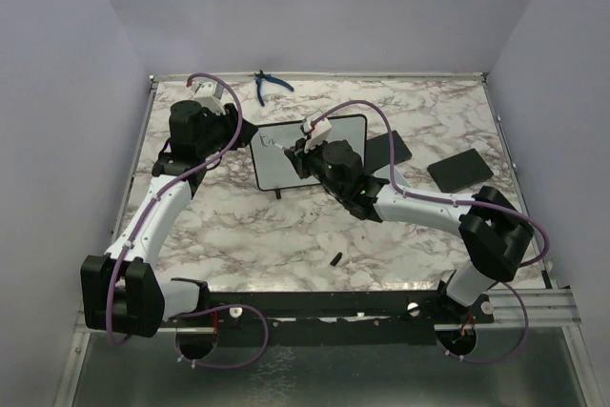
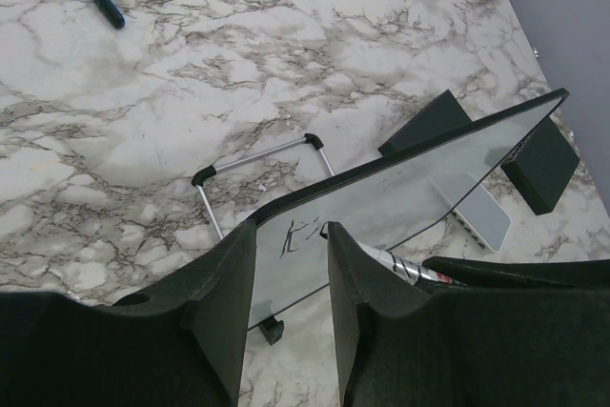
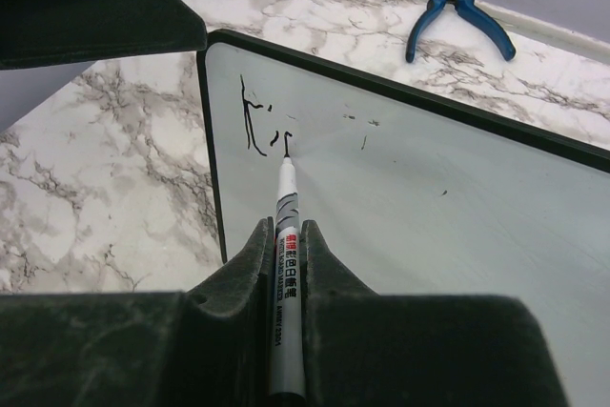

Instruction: Write a sentence on the whiteboard

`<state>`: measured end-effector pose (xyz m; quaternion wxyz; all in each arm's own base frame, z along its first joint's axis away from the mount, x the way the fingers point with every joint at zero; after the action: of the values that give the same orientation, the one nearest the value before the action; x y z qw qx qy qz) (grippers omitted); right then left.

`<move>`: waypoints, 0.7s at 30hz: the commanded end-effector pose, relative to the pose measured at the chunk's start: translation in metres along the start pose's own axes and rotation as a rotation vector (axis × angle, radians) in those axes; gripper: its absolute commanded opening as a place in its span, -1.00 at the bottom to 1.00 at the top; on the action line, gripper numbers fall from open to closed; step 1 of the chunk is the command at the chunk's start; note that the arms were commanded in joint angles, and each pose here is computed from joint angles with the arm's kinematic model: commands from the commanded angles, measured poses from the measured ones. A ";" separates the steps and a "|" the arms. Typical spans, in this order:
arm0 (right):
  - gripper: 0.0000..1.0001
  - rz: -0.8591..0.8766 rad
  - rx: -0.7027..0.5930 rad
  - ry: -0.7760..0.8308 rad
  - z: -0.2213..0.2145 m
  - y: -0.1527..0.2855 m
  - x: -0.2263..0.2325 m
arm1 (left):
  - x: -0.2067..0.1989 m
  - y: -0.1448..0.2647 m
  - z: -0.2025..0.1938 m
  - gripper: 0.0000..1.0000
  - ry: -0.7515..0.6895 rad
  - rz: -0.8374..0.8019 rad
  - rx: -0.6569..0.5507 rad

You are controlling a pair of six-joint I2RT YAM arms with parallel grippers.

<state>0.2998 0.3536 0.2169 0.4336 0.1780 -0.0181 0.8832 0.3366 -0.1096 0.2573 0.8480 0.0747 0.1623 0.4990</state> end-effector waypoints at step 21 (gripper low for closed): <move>-0.99 -0.029 -0.078 0.008 0.015 0.001 -0.001 | -0.006 0.004 0.002 -0.26 -0.019 -0.023 -0.015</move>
<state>0.3019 0.3535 0.2217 0.4370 0.1723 -0.0311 0.8823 0.3364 -0.1096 0.2579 0.8481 0.0741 0.1615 0.4991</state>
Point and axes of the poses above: each gripper's point midway between its finger pads, its own y axis back along the fingers, its own x axis along the line the jaws close on, z = x × y, the point moved 5 cm from there along y, back along the fingers, and after that the axes turned 15 degrees about -y, right-handed, at the moved point
